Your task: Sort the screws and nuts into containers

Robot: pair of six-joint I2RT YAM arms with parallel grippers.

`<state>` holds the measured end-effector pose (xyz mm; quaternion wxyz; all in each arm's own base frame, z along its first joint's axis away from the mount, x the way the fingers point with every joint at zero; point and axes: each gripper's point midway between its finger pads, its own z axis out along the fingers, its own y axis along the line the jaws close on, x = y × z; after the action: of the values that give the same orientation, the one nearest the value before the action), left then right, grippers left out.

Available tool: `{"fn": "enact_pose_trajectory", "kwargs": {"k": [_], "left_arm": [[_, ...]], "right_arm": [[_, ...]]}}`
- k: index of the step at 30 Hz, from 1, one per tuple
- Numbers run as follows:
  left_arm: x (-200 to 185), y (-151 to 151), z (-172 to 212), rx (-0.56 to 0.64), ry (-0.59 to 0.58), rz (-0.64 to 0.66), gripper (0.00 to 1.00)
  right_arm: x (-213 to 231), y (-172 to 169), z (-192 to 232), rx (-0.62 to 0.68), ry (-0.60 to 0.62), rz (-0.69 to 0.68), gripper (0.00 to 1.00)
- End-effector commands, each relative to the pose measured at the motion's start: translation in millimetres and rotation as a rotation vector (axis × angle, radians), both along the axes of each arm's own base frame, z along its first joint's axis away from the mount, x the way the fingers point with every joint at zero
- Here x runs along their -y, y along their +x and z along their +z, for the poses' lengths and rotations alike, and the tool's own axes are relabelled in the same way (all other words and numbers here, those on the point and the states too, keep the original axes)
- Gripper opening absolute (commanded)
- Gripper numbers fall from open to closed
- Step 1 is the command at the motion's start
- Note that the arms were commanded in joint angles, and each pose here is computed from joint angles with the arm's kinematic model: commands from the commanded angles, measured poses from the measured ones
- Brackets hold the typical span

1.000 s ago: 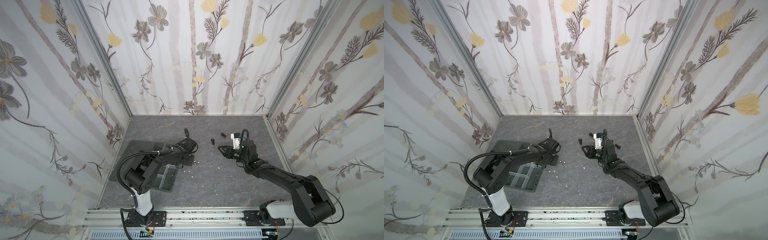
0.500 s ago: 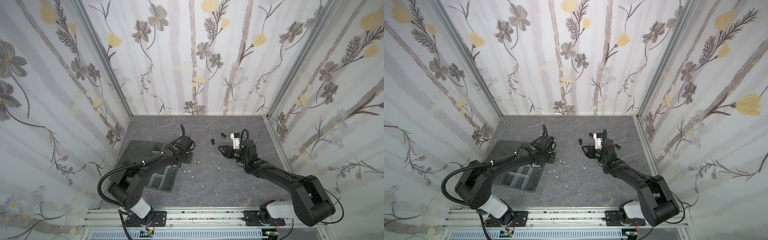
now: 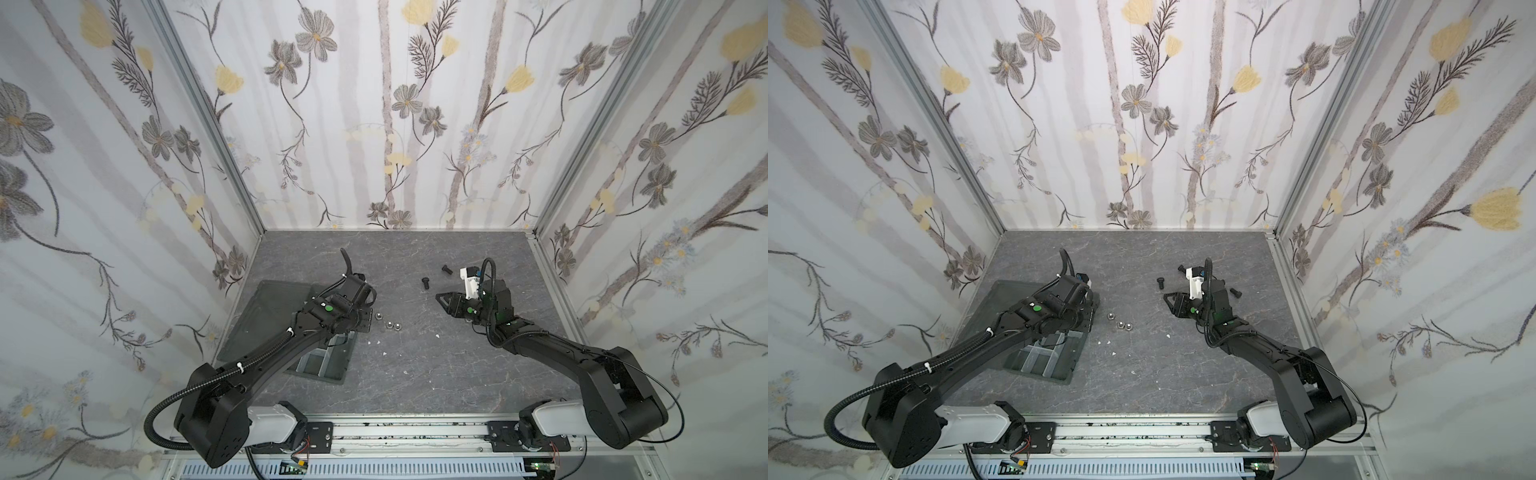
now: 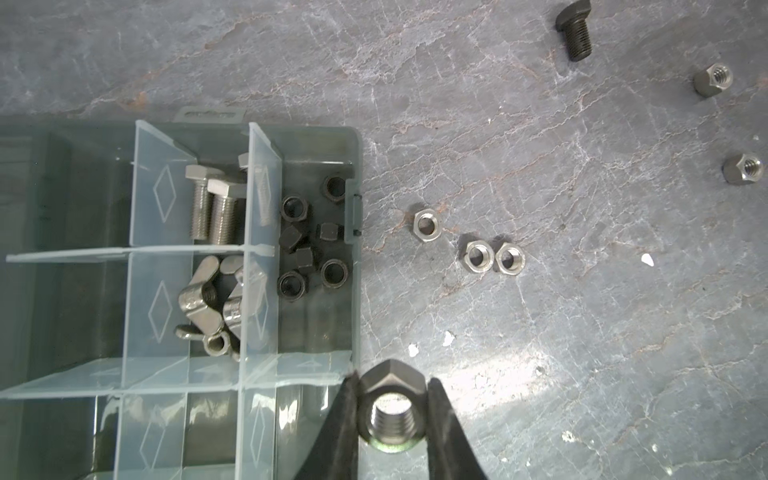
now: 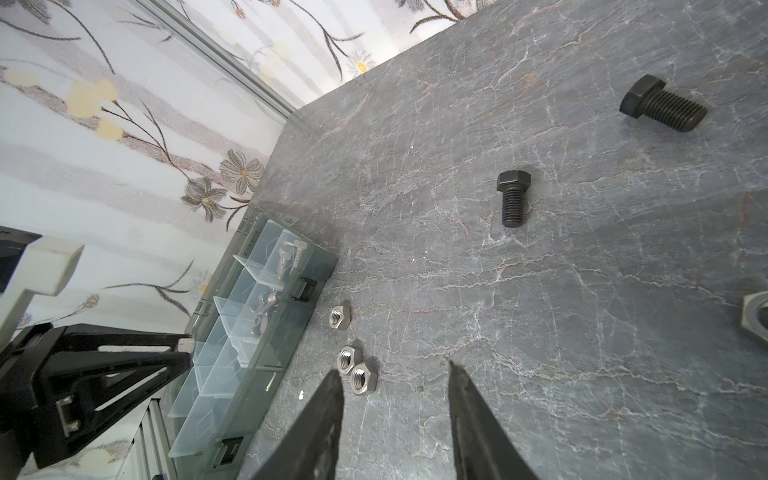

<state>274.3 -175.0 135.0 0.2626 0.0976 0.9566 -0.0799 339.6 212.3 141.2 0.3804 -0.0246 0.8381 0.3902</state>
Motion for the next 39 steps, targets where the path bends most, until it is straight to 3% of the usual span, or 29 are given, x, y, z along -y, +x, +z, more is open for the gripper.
{"fn": "enact_pose_trajectory", "kwargs": {"k": [1,16,22,28,32,39], "left_arm": [[-13.0,-10.4,-2.8,-0.029,0.026,0.043,0.22],[-30.7,-33.3,15.7,-0.074,0.022,0.108,0.22],[-37.8,-61.3,-31.2,-0.230,0.054,0.118,0.22],[-47.6,-61.1,-38.3,-0.241,0.081,0.162,0.23],[-51.0,-60.7,-43.5,-0.259,0.104,0.173,0.36],[-56.4,-56.6,-44.0,-0.268,0.098,0.196,0.50]], "right_arm": [[-4.3,0.5,6.4,0.024,0.017,0.021,0.43],[-11.2,-4.8,13.1,0.034,0.056,0.049,0.43],[-11.2,-7.4,19.8,0.052,0.061,0.051,0.43],[-11.3,-8.8,24.2,0.062,0.068,0.051,0.44],[-12.8,-9.3,22.7,0.058,0.067,0.055,0.43],[-14.7,-9.9,20.7,0.057,0.048,0.058,0.44]]}}
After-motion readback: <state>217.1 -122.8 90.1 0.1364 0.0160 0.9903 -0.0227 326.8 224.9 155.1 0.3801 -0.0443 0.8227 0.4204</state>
